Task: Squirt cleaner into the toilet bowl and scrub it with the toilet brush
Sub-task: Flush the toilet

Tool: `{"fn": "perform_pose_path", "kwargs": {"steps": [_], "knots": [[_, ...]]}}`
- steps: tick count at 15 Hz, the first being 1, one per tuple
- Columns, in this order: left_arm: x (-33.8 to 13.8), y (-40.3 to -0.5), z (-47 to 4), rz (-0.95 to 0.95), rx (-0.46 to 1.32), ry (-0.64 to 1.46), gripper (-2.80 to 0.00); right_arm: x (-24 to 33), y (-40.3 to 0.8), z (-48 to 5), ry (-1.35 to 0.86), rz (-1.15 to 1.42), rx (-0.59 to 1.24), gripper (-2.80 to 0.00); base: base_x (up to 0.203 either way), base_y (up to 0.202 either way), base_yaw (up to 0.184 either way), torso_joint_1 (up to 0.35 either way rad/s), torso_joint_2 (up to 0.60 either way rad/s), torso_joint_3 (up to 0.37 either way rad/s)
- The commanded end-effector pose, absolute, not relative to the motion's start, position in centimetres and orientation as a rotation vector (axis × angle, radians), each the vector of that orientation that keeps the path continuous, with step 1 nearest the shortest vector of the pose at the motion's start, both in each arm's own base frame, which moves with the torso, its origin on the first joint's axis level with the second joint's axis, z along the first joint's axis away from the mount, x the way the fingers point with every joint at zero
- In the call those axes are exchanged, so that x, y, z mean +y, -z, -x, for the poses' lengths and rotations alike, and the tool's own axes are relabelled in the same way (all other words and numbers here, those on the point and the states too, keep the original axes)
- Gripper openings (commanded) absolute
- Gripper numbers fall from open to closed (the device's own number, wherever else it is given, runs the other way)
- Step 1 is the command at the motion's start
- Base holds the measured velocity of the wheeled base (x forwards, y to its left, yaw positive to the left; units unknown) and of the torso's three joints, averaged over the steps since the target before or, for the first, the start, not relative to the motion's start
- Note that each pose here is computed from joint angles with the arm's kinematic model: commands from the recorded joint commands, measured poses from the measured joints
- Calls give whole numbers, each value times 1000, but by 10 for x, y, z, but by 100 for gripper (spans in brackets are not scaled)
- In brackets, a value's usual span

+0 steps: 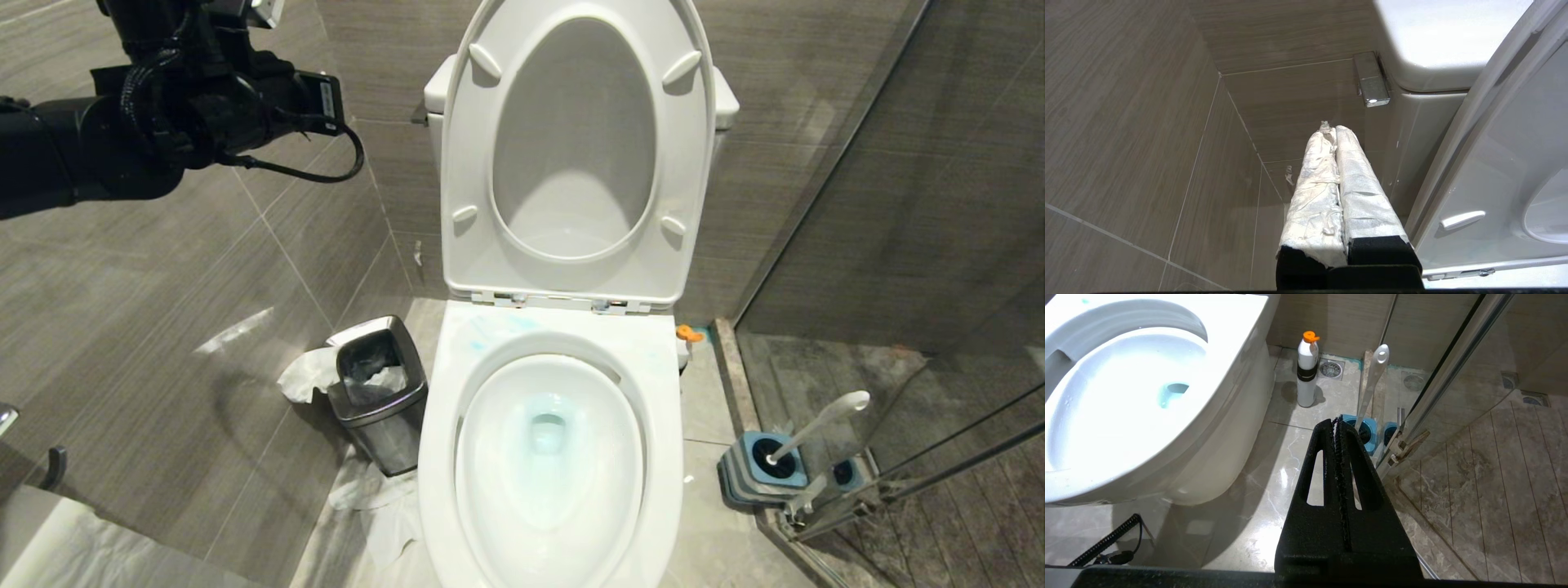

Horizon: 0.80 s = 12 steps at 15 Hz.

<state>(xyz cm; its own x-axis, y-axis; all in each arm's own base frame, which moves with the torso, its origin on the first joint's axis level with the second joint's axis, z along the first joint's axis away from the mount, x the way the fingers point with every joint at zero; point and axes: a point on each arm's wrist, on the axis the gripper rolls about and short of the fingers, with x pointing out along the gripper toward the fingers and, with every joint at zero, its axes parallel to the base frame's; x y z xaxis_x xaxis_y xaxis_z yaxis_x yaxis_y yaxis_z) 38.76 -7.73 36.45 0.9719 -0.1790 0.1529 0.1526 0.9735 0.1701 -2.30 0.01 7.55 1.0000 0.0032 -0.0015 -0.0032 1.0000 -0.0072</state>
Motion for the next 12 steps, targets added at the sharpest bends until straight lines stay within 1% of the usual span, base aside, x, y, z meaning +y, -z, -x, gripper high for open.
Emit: {"fn": "perform_pose_path", "kwargs": {"steps": [1, 4, 6, 9, 12], "knots": [[-76, -368, -385, -158, -177, 162, -280, 0, -75, 23, -3, 8, 3, -280, 0, 0, 0, 0, 0, 0], [-76, -371, -383, -155, -196, 158, -280, 0, -75, 23, -3, 8, 3, -280, 0, 0, 0, 0, 0, 0], [-76, -372, -384, -154, -210, 159, -280, 0, -75, 23, -3, 8, 3, -280, 0, 0, 0, 3, 4, -78], [-77, -375, -386, -148, -275, 150, -280, 0, -75, 23, -3, 8, 3, -280, 0, 0, 0, 1, 2, -171], [-78, -388, -377, -137, -362, 145, -280, 0, -75, 23, -3, 9, 3, -280, 0, 0, 0, 4, 1, -197]]}}
